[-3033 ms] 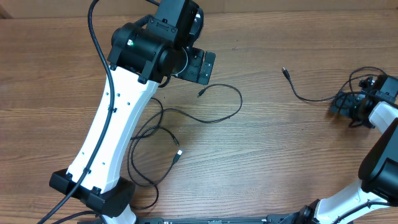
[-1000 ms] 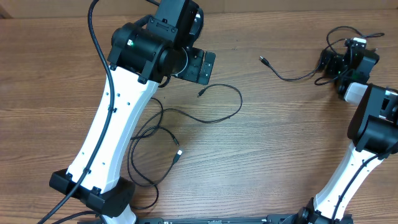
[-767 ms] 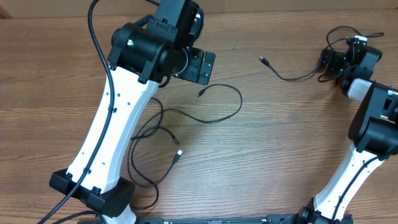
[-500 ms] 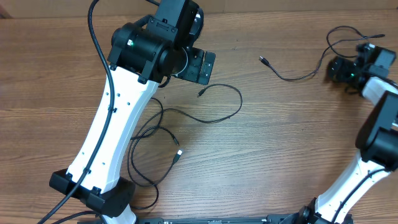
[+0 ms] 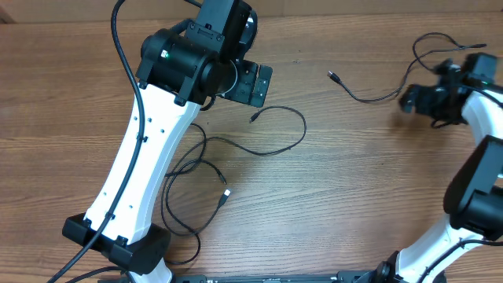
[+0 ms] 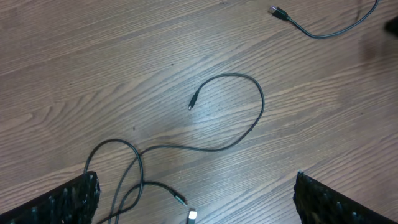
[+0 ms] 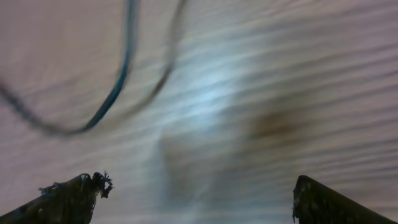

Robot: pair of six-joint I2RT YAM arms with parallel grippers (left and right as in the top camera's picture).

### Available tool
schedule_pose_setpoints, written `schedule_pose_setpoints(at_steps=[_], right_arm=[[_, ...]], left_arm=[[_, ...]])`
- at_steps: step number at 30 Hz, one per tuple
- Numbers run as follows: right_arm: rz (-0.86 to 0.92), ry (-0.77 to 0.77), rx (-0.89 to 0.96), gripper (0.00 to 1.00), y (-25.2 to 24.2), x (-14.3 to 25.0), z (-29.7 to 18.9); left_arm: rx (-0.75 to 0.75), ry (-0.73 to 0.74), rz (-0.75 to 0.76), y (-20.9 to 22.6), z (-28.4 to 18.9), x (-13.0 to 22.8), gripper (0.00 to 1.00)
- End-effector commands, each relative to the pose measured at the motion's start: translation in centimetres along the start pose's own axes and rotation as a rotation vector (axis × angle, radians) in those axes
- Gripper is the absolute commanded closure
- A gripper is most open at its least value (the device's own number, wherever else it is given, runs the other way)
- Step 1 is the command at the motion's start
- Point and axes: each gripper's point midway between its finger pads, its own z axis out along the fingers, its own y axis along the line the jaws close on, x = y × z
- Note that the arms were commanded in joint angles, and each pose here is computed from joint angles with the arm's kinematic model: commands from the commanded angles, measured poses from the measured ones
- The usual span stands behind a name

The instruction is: Untangle cables

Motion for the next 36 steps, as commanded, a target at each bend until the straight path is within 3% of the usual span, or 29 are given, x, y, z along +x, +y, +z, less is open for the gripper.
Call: schedule_pose_setpoints(at_steps=[1,15,36], right_arm=[[-0.063,0.038,-0.031,0.0,2.8,0.7,0.2],[-0.26,0.103,-0.093,0.0,12.5,2.5,1.5],[-0.19,0.162,0.058,0.0,12.8,4.3,4.7]], left_arm=[[0.011,0.0,-0.013,-0.2,0.2,-0.2,0.01],[0.011,0.0,-0.013,-0.2,0.2,-0.2,0.01],[0.011,0.0,-0.013,-0.2,0.2,-0.2,0.01]])
